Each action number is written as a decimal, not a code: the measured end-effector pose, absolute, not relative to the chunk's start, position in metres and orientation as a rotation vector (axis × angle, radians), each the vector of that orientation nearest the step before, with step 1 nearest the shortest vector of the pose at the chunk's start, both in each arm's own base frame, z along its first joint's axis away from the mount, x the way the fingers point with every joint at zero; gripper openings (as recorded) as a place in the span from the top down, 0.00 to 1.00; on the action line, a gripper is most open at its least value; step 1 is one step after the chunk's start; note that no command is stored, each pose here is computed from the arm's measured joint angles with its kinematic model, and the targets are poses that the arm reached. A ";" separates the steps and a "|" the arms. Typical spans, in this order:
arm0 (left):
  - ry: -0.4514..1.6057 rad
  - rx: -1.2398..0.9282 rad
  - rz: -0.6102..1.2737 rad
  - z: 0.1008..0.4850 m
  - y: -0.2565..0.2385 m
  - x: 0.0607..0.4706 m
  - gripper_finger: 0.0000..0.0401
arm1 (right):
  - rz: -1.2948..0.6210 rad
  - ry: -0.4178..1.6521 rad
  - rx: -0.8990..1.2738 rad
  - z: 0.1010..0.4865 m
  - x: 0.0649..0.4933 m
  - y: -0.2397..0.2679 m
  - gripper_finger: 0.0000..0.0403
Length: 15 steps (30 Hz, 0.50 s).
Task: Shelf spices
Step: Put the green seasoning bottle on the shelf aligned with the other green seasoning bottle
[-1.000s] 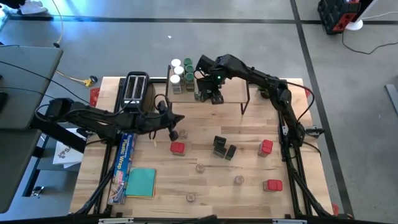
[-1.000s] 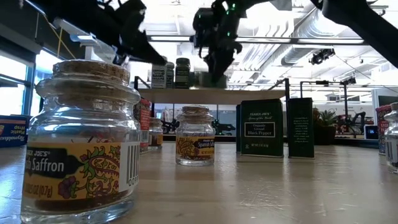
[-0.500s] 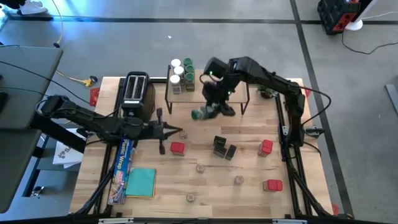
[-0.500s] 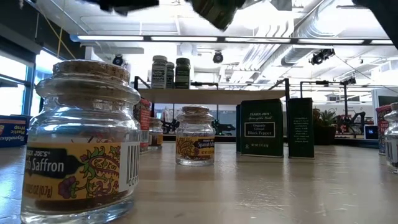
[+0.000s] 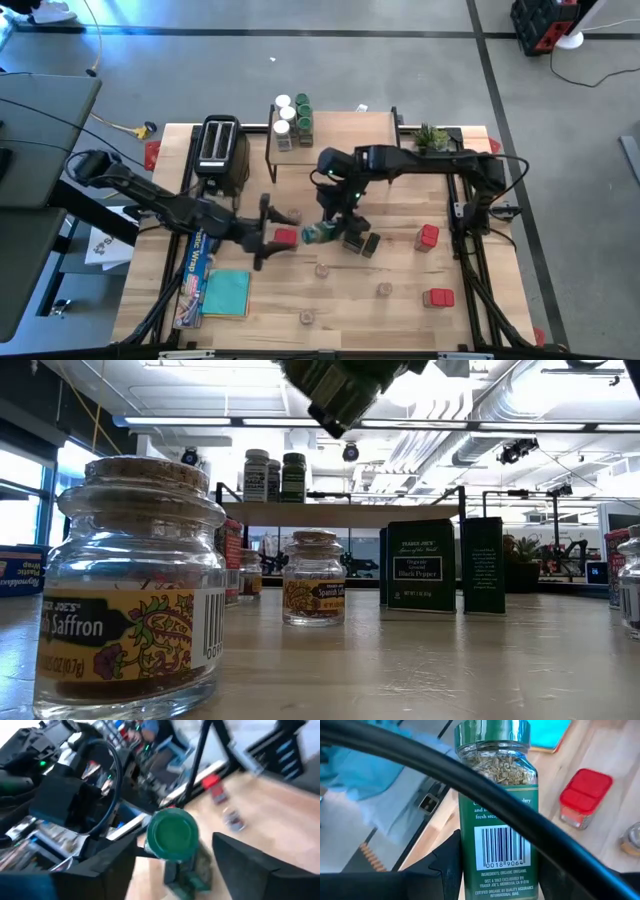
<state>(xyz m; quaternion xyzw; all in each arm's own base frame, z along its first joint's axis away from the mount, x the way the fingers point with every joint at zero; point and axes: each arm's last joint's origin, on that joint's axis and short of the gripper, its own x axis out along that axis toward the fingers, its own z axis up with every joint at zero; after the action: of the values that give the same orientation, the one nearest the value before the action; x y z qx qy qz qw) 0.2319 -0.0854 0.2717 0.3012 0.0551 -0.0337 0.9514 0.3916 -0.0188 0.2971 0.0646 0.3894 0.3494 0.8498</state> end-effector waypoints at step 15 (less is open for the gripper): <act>0.274 0.767 -0.082 0.279 -0.098 0.266 0.27 | 0.732 0.768 0.132 0.280 0.387 -0.017 0.53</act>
<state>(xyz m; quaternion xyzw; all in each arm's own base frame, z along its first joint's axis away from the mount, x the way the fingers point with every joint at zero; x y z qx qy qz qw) 0.2658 -0.0979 0.2788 0.3729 0.1332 -0.0400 0.9174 0.3872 -0.0168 0.2796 0.0631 0.3658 0.3487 0.8606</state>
